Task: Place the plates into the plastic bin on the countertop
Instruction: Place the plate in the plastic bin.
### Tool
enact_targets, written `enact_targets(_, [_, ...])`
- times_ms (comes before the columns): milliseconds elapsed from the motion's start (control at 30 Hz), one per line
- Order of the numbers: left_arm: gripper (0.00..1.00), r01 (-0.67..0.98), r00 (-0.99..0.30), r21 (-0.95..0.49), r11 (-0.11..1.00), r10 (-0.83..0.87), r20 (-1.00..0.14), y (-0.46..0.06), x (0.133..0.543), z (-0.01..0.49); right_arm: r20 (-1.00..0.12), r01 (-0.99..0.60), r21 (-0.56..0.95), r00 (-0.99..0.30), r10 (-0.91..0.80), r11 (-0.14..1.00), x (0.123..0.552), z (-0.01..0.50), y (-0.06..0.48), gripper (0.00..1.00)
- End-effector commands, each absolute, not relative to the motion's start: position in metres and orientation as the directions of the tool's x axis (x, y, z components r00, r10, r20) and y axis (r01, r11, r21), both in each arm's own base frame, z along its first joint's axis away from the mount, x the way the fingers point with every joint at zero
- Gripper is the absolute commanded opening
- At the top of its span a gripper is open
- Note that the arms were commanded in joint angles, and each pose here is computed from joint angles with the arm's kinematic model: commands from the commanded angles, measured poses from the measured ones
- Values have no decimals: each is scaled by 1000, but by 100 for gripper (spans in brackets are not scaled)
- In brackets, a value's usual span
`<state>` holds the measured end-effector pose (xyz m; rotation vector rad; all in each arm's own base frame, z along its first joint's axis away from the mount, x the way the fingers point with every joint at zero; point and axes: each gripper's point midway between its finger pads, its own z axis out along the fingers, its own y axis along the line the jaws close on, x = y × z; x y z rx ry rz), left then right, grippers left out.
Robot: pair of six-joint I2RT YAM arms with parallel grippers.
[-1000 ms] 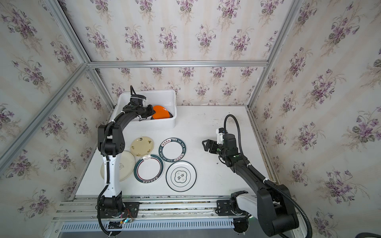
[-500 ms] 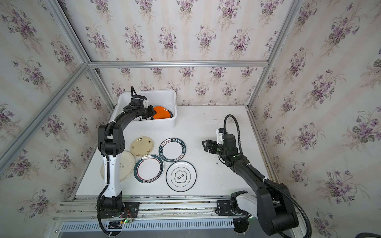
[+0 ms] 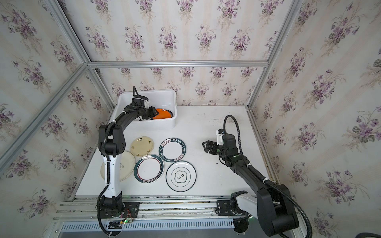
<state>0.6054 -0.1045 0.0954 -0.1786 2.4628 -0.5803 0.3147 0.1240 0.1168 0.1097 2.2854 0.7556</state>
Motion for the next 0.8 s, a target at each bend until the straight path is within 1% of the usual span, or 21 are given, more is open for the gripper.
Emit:
enact_targets(0, [73,35,-800,-412,910,-222,-558,-105,606,109,-630,-147,529,-728,271,836,318,123,123,87])
enact_targets(100, [77,47,-794,-397,916,-207,-572,-107,604,117,-628,-147,531,-730,271,834,317,124,123,87])
enact_targets(133, [83,47,-792,-393,918,-205,-575,-107,604,120,-627,-146,531,-730,271,835,317,124,123,87])
enact_targets(167, [98,48,-790,-388,920,-202,-578,-107,603,122,-625,-146,532,-732,271,834,316,125,123,87])
enact_targets(567, [100,60,-765,-363,930,-191,-615,-108,595,152,-608,-146,535,-751,259,832,311,125,124,88])
enact_targets(767, [100,57,-745,-338,940,-185,-641,-105,583,172,-557,-140,572,-789,257,808,305,124,132,88])
